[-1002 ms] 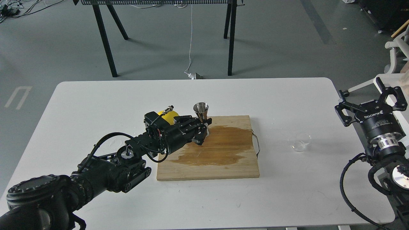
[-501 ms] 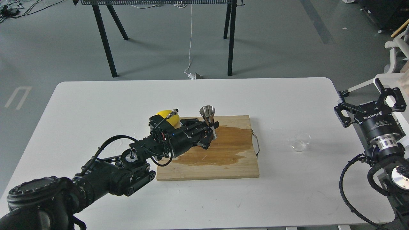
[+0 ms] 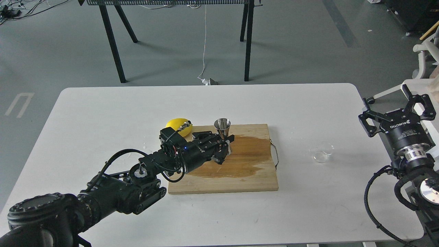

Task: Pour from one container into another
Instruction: 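Lower the held jigger onto the middle of the cutting board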

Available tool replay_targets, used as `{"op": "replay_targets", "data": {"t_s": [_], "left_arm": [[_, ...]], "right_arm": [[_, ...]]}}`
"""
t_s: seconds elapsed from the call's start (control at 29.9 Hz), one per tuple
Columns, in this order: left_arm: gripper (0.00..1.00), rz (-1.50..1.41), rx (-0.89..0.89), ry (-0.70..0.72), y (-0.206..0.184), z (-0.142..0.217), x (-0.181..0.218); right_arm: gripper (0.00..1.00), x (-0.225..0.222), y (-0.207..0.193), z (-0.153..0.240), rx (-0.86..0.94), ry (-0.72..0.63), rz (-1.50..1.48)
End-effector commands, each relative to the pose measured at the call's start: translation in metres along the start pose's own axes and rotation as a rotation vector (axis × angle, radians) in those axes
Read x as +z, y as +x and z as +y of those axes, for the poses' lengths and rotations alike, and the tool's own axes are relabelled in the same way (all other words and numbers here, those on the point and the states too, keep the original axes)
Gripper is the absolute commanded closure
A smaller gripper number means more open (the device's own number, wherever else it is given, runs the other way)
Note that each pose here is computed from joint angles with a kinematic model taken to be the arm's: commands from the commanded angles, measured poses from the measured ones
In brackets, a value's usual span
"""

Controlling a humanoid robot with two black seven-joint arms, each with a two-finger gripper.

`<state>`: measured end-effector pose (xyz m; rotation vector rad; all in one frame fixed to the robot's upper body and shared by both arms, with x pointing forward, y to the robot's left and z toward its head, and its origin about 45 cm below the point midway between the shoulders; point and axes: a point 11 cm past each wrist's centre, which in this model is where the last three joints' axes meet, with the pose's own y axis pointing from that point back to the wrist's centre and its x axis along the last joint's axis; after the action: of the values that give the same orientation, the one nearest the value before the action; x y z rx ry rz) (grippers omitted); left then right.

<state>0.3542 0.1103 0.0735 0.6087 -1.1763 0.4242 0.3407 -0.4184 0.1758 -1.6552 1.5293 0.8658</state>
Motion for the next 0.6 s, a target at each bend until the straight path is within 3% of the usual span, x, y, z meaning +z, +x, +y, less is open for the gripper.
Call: {"op": "replay_targets", "data": {"t_s": [0.0, 0.13, 0.37, 0.57], "left_arm": [[0.68, 0.001, 0.0, 0.001, -0.001, 0.0005, 0.0002], [0.65, 0.0, 0.001, 0.001, -0.0009, 0.0005, 0.0002], [0.48, 0.001, 0.002, 0.0, -0.0013, 0.0006, 0.0008], [0.4, 0.011, 0.002, -0.007, -0.0042, 0.001, 0.0046]], "right_arm": [[0.01, 0.0003, 0.0, 0.0, 0.0, 0.0, -0.001], [0.01, 0.0003, 0.0, 0.0, 0.0, 0.0, -0.001], [0.01, 0.0, 0.0004, 0.0004, 0.001, 0.001, -0.001], [0.01, -0.0003, 0.0008, 0.0009, 0.002, 0.002, -0.001]]}}
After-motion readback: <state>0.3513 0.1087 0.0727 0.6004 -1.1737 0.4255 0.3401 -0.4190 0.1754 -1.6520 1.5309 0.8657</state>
